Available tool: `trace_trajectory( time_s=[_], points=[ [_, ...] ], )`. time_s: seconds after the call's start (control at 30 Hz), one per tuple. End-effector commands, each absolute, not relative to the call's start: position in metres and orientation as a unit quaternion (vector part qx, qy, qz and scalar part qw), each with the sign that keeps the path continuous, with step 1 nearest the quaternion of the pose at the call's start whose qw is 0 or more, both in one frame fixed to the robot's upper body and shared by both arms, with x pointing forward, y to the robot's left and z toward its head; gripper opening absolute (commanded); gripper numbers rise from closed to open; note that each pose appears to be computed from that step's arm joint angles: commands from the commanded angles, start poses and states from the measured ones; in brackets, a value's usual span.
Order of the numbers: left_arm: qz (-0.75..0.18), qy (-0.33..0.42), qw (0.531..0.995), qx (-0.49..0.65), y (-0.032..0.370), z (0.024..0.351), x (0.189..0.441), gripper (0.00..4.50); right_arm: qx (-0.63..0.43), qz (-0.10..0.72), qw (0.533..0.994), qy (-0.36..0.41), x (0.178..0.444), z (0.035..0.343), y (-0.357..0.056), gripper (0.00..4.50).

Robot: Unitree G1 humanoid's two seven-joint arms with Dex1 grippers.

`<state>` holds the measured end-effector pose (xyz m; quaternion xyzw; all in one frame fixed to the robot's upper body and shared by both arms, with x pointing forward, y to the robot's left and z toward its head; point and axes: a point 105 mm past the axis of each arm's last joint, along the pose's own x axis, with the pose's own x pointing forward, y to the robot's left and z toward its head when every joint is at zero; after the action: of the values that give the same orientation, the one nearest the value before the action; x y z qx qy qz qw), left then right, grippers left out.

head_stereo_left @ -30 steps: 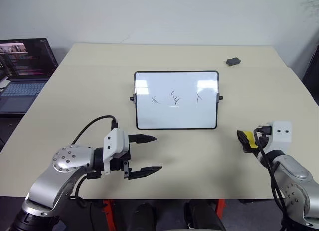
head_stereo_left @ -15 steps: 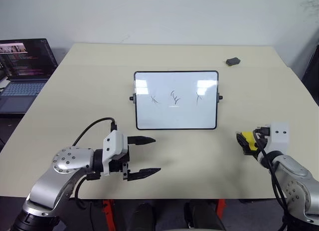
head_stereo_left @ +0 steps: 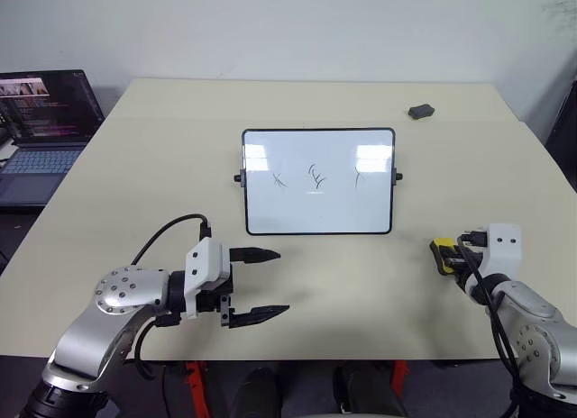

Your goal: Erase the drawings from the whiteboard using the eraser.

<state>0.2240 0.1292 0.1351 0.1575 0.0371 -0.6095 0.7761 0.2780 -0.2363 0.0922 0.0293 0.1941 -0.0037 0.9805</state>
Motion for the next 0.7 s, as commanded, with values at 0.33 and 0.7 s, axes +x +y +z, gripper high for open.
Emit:
trace_trajectory(
  time_s=[0.33, 0.7],
  points=[
    [-0.604, 0.027, 0.781, 0.159, 0.13, 0.135, 0.222, 4.5, 0.021, 0.002, 0.989, 0.147, 0.283, 0.113, -0.237, 0.21],
    [-0.605, 0.025, 0.78, 0.159, 0.127, 0.136, 0.224, 4.5, 0.021, 0.024, 0.985, 0.17, 0.282, 0.108, -0.223, 2.31]
  ],
)
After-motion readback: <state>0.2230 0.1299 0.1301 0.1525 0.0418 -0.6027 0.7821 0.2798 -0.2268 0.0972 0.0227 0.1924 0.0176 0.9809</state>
